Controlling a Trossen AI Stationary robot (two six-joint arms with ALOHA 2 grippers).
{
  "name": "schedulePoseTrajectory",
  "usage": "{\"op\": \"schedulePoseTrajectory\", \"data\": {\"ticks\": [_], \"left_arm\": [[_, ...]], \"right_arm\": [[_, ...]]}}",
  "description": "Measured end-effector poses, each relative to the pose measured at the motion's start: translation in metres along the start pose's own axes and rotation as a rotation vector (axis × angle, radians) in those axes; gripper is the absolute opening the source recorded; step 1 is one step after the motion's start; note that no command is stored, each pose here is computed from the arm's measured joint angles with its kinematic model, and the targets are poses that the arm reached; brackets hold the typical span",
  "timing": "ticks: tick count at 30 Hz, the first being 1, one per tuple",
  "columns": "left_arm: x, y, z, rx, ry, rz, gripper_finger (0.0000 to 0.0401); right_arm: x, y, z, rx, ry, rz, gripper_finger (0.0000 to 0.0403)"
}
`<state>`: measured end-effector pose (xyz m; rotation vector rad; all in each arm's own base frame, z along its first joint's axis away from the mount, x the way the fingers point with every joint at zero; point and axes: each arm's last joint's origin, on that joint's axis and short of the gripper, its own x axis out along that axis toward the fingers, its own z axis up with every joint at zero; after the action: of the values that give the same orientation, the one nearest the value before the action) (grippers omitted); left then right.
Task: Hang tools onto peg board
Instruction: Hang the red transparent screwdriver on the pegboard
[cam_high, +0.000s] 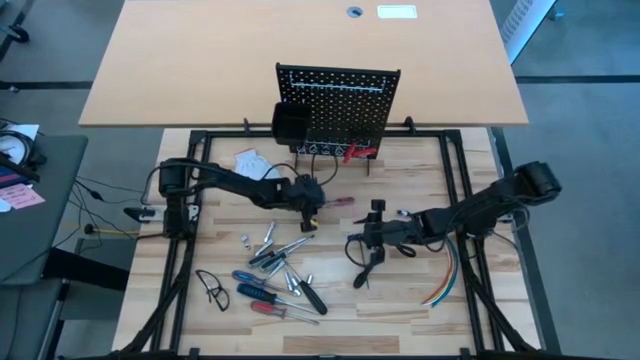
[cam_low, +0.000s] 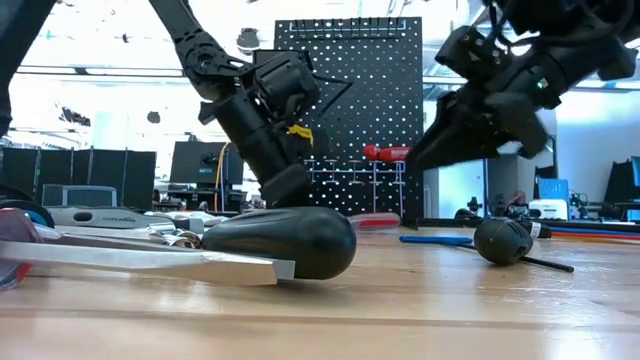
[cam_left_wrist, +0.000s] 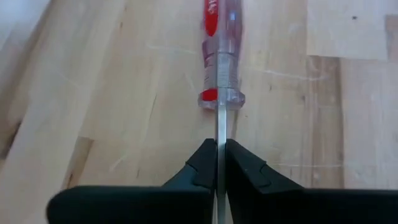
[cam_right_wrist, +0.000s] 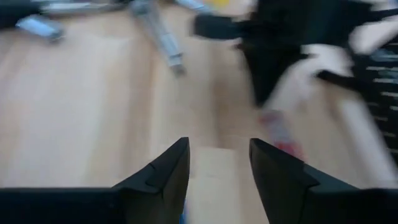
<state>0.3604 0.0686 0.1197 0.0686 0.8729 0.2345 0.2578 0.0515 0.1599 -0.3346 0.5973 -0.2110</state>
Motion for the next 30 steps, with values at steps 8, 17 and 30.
{"op": "schedulePoseTrajectory", "data": {"ticks": [8, 17, 30], "left_arm": [[-0.002, -0.014, 0.005, -0.058, -0.102, -0.060, 0.0005], [-0.049, -0.027, 0.025, -0.099, -0.561, -0.193, 0.0003], [-0.125, -0.054, 0.011, 0.003, -1.120, -0.243, 0.0003]], "right_arm": [[-0.046, -0.007, 0.005, 0.011, -0.025, -0.204, 0.0153], [-0.084, -0.004, -0.003, 0.058, -0.127, -0.185, 0.0138], [-0.050, -0.025, -0.005, 0.283, -0.546, 0.064, 0.0150]]}}
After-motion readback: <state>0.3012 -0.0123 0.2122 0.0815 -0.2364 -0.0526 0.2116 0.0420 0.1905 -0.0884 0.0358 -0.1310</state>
